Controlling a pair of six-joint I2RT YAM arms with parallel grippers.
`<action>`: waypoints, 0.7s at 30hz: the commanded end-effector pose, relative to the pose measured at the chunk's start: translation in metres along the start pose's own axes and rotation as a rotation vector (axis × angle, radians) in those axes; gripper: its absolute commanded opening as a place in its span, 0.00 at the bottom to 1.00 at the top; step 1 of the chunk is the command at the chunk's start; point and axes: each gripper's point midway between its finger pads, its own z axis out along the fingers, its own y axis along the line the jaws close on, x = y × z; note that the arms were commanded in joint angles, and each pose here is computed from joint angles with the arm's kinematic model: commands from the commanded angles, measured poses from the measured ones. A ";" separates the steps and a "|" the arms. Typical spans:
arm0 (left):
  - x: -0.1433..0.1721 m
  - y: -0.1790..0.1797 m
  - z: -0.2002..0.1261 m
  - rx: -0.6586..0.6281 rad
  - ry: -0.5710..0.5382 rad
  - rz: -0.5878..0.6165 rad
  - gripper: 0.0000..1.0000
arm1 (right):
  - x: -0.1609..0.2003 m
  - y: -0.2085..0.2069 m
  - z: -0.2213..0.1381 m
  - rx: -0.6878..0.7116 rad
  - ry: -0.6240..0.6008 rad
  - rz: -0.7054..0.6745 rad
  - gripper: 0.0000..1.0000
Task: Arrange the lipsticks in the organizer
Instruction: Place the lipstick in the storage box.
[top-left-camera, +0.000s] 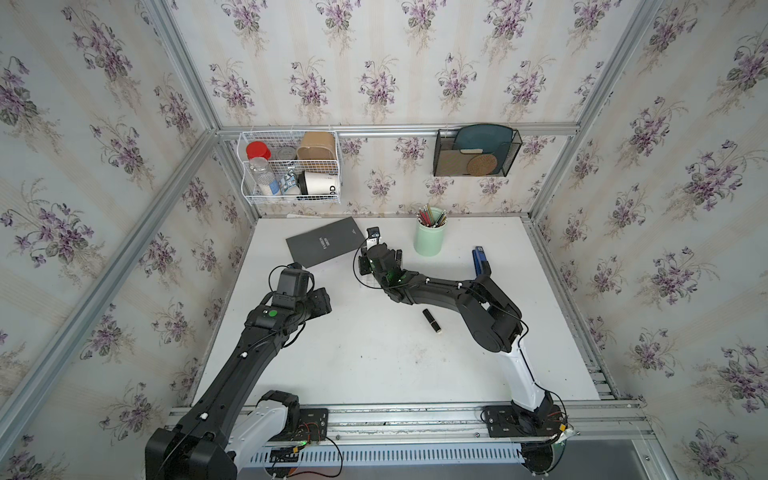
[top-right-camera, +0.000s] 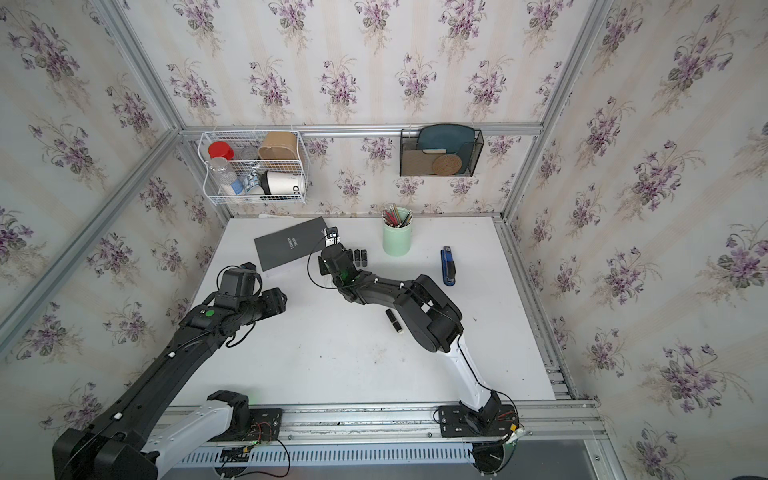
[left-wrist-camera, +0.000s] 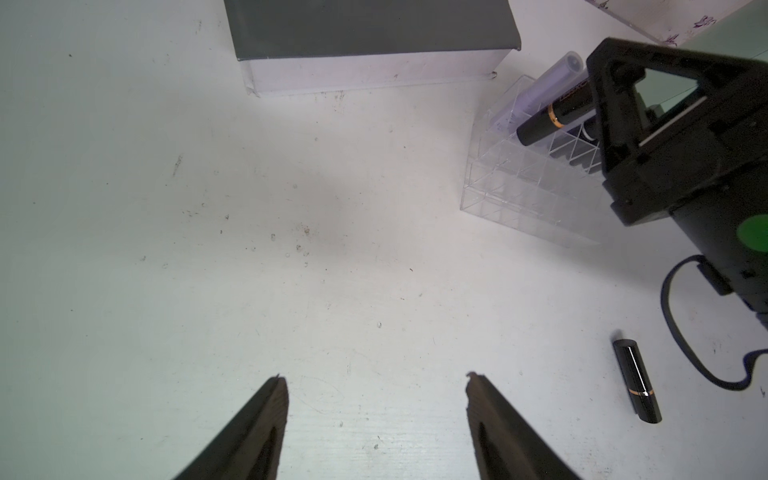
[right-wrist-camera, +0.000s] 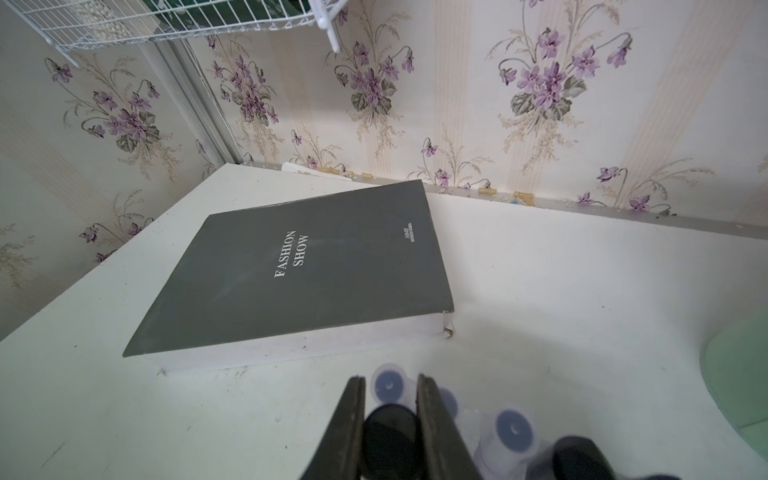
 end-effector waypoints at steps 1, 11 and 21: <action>-0.004 -0.003 0.000 0.015 -0.016 0.003 0.71 | -0.009 0.001 0.002 -0.002 -0.032 0.017 0.14; -0.005 -0.003 0.000 0.012 -0.018 0.010 0.71 | 0.006 -0.002 0.006 0.011 -0.008 0.020 0.14; -0.005 -0.003 -0.002 0.015 -0.018 0.008 0.71 | 0.015 -0.006 0.008 0.026 0.004 0.002 0.16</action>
